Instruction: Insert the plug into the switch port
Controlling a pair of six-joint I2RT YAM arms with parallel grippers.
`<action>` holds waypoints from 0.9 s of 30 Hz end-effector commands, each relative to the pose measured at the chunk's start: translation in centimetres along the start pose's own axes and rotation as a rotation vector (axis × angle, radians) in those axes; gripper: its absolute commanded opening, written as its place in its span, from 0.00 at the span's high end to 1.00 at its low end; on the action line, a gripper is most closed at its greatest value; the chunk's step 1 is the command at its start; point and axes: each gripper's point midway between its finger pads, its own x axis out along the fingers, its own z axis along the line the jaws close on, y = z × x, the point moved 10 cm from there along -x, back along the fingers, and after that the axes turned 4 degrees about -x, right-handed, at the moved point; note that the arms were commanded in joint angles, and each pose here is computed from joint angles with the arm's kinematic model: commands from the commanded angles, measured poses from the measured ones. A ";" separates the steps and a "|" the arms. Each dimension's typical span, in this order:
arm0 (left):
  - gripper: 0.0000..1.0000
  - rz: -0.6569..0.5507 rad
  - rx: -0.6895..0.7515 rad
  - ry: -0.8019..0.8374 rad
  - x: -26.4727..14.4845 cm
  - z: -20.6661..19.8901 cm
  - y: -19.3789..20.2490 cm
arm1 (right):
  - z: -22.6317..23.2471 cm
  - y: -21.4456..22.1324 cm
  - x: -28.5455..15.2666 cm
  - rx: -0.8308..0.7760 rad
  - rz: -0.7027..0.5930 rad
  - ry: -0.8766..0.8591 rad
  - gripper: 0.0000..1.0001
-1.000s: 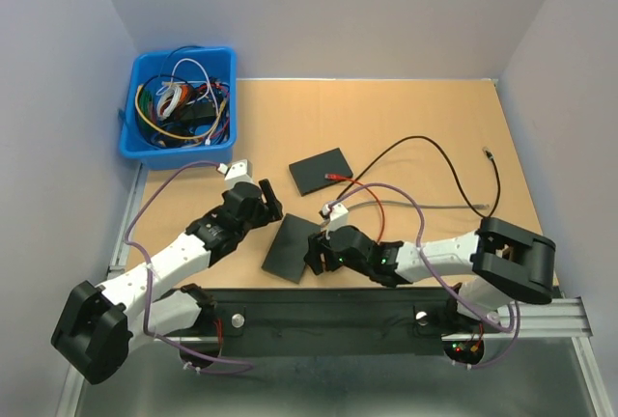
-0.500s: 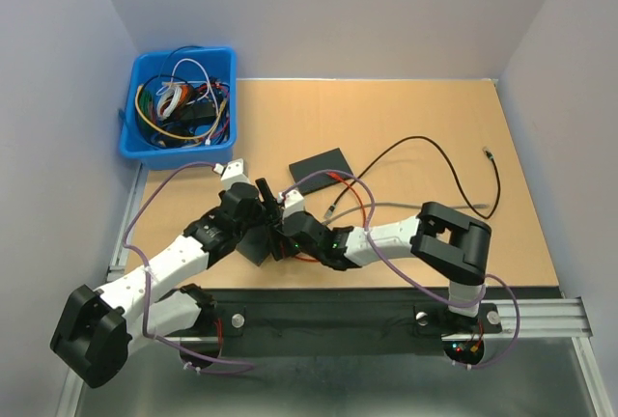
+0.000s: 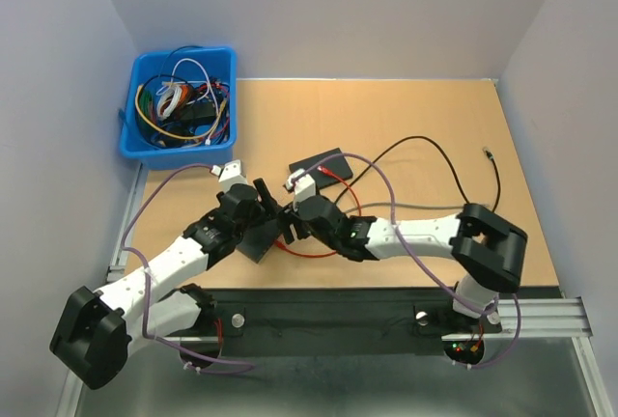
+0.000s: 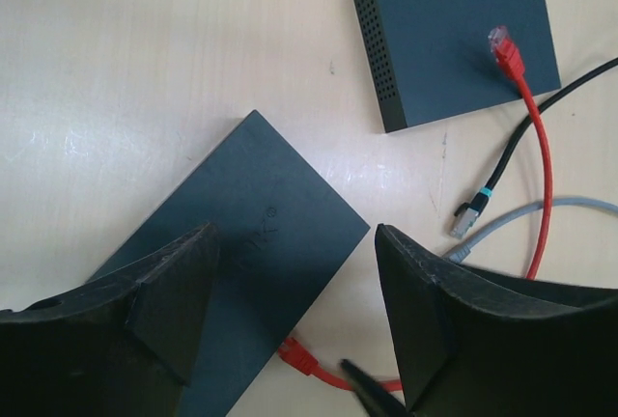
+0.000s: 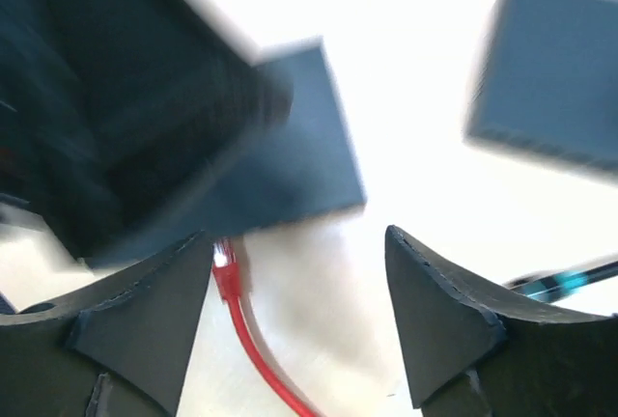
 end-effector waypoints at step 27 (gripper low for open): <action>0.22 -0.051 0.022 -0.058 2.1 1.9 -0.9 | -8.3 2.5 -3.9 0.006 0.194 0.097 0.21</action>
